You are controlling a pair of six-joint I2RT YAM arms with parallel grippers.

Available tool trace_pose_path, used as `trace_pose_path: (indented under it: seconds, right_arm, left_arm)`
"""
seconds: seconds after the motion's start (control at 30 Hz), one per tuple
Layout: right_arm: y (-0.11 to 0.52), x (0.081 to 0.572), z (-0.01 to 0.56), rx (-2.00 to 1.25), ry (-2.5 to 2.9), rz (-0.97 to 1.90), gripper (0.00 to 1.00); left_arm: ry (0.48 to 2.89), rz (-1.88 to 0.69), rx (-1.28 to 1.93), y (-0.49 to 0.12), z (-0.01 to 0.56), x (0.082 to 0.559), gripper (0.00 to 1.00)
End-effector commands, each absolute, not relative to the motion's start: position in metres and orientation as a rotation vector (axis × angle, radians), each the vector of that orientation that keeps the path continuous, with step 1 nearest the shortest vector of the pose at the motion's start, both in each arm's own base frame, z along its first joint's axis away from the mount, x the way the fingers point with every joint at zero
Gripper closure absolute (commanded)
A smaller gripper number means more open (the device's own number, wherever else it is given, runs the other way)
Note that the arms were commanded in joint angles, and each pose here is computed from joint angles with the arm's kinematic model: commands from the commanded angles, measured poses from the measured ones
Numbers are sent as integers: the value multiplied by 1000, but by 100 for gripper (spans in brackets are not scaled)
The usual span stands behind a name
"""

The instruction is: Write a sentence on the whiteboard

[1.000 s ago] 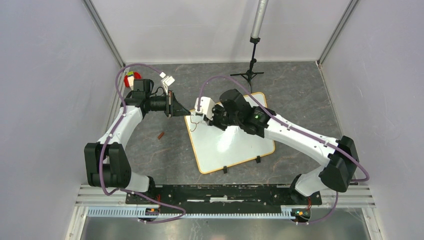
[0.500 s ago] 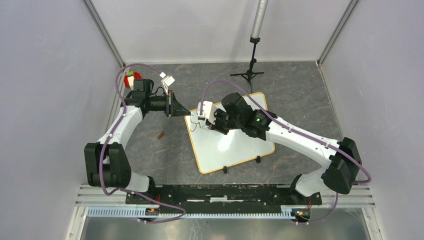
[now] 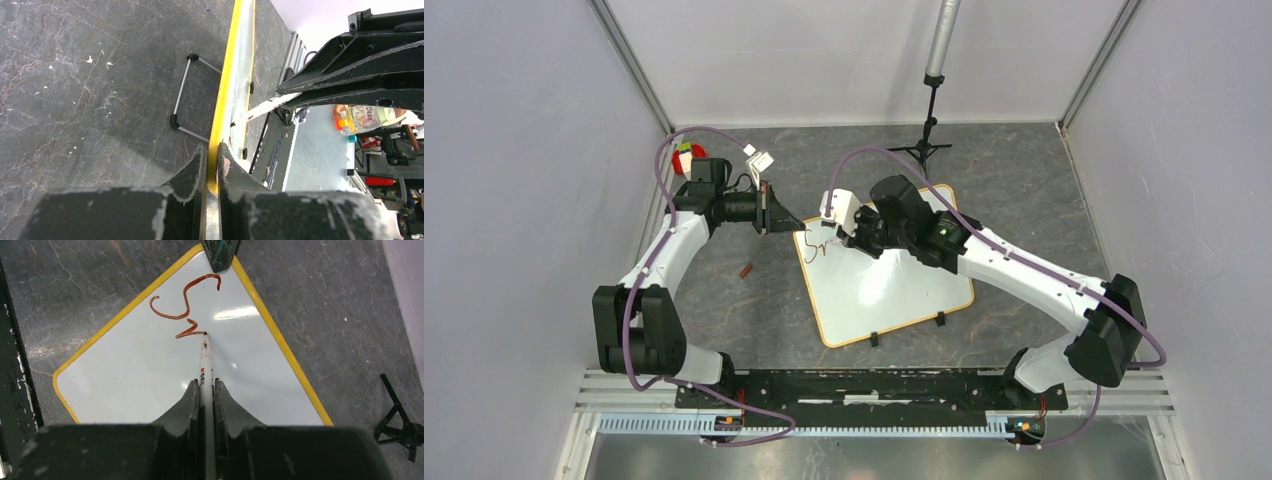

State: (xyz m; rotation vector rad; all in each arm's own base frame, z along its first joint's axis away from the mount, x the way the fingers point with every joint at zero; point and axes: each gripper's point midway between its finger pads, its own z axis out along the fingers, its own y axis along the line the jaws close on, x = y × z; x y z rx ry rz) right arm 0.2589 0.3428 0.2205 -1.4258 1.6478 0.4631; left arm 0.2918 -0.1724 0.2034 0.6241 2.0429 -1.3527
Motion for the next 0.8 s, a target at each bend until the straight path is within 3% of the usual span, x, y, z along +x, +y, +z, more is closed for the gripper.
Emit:
trace_pose_path:
  seconds: [0.0,0.4,0.77]
  right_arm:
    - [339,267,227,-1392,1653,430,100]
    - [327,240,199,-1451,1706,503,100]
    - [341,267,233,-1374,1649,457,100]
  left_arm:
    - [2014,-1343,638,-175,211,295,98]
    - [2018,-1345,635,-175,210,295,98]
    - [2015,-1341,636,-174,211,295,98]
